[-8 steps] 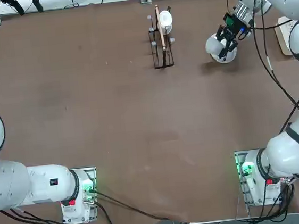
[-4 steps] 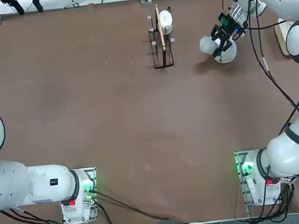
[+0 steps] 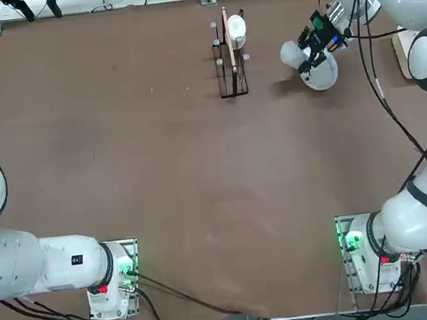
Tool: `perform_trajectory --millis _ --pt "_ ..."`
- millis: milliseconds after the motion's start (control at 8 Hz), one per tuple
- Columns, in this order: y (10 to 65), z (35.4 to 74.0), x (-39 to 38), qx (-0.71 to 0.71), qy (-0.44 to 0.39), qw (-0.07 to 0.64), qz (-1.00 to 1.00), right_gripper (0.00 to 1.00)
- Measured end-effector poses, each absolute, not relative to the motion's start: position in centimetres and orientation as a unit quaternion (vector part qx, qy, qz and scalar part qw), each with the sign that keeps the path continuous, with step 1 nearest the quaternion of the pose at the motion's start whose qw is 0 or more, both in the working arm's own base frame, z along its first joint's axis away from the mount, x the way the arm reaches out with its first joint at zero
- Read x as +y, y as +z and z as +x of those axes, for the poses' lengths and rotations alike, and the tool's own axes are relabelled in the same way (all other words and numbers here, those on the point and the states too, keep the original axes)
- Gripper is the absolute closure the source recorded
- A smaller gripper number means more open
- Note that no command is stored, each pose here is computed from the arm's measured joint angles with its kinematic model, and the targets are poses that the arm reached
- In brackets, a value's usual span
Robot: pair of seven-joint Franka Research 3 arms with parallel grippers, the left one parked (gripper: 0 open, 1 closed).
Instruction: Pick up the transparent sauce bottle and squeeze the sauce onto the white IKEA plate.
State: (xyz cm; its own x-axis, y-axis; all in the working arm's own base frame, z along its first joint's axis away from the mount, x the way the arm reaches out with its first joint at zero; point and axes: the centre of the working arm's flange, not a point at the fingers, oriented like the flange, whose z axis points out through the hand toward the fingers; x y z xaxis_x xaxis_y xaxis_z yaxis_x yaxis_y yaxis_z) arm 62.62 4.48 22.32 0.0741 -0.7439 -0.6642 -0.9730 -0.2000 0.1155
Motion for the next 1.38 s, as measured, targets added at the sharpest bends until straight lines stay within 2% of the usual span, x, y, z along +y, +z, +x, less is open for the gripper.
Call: perform_trajectory --millis 875,1000,1375 --pt "22.6 63.5 -0.1 0.631 0.297 0.193 -0.690 0.52" --pt "22.5 63.4 -0.1 0.629 0.295 0.183 -0.696 0.52" --pt "22.6 63.3 1.3 0.629 0.261 0.083 -0.728 0.52"
